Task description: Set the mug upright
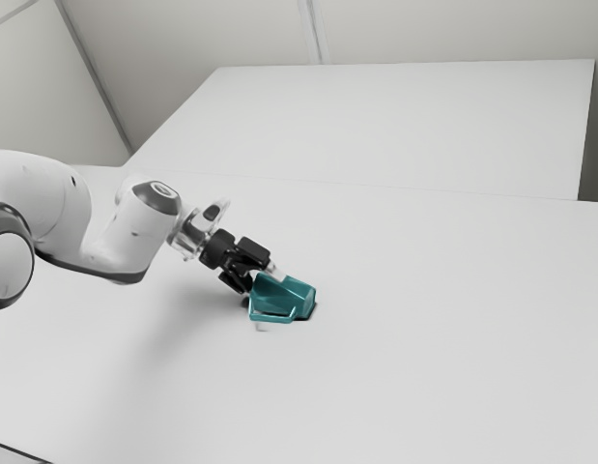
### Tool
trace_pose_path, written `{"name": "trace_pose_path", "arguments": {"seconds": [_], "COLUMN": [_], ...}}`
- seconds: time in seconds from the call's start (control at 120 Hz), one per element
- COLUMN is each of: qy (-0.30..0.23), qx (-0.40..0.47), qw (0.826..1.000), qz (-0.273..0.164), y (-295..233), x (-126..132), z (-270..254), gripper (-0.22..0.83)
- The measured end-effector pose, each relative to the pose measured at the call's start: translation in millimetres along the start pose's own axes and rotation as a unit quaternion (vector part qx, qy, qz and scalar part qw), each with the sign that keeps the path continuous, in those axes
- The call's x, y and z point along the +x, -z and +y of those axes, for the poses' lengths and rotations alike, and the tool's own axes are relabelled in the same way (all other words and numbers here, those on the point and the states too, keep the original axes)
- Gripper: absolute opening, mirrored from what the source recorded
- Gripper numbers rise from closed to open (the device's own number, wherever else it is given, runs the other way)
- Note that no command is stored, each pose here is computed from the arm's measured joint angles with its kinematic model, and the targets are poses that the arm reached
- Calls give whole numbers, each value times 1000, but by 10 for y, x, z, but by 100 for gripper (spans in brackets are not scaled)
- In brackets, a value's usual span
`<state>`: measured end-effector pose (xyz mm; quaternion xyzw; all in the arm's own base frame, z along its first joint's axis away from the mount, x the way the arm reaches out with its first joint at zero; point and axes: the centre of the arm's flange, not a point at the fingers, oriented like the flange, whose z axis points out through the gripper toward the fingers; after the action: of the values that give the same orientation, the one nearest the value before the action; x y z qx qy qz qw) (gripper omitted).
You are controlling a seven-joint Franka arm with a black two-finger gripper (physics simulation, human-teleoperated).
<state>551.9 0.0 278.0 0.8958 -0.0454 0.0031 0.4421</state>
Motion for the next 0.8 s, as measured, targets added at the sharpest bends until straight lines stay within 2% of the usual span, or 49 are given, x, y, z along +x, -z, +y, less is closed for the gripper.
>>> {"name": "trace_pose_path", "arguments": {"seconds": [0.067, 0.225, 0.325, 0.533, 0.8], "qy": [-4, -15, -23, -50, -85], "qx": [-2, -11, -13, -14, -10], "qw": [1000, 1000, 1000, 998, 996], "qz": [2, 10, 13, 21, 24], "y": [-8, -26, -15, 56, 115], "x": [-1, 3, 11, 51, 85], "z": [2, 12, 29, 158, 398], "gripper": [48, 14, 1, -12, -15]}}
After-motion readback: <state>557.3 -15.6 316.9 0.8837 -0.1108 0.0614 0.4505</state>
